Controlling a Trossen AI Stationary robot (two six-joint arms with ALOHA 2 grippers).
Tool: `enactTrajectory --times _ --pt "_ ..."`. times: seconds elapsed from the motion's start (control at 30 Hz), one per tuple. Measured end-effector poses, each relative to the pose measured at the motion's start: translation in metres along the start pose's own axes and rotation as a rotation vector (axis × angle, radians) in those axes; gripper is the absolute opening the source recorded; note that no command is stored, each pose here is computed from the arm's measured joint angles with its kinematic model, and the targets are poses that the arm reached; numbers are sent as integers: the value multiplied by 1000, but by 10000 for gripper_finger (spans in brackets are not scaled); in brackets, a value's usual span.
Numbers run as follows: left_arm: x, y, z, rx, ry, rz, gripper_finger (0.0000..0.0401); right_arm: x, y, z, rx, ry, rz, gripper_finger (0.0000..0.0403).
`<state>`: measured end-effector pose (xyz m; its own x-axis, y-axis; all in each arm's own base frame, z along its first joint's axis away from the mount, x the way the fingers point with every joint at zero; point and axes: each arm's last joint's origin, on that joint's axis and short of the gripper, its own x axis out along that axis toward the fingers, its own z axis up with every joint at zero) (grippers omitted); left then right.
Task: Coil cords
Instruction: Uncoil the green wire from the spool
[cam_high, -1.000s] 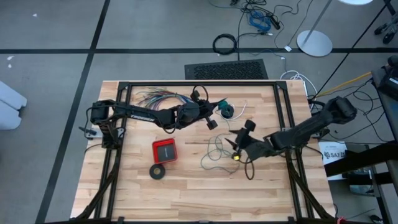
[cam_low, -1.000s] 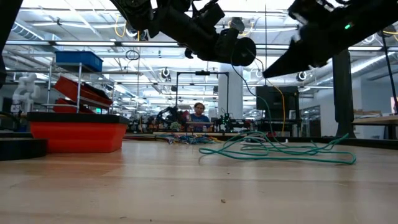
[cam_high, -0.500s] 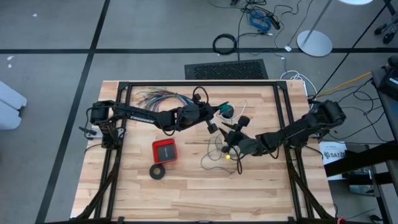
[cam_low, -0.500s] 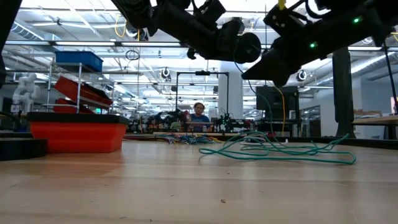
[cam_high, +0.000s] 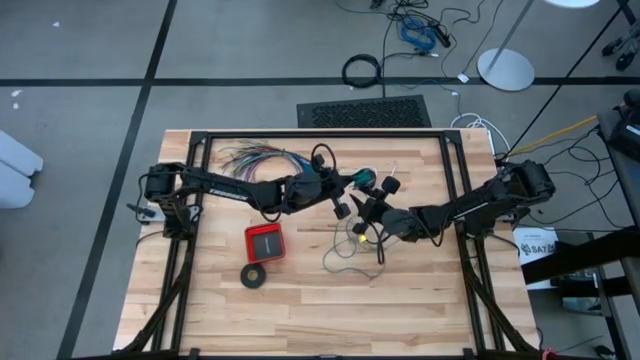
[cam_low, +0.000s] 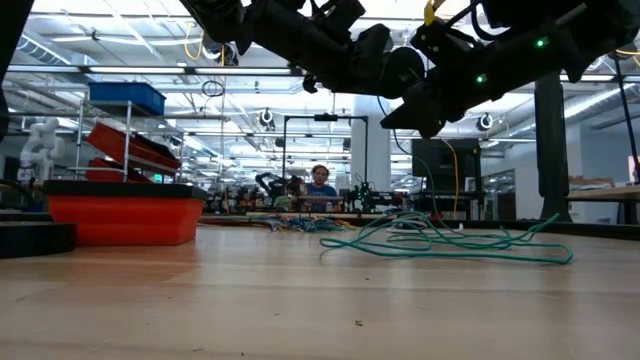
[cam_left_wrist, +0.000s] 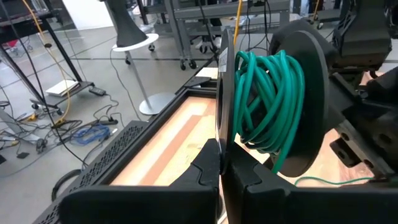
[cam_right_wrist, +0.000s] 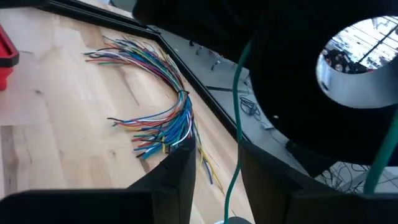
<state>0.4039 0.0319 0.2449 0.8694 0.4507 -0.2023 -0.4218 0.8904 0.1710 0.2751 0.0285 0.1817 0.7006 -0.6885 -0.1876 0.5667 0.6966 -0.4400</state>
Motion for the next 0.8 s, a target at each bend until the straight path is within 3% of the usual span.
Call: enactTrajectory --times 0.23,0.6,0.8 --pt "0 0 0 -1 0 0 0 3 -3 0 25 2 -13 103" --pt "0 0 1 -6 -7 -5 0 8 -5 -1 49 -2 41 9" --pt "0 0 1 -2 -5 -5 0 -3 3 9 67 -75 82 1"
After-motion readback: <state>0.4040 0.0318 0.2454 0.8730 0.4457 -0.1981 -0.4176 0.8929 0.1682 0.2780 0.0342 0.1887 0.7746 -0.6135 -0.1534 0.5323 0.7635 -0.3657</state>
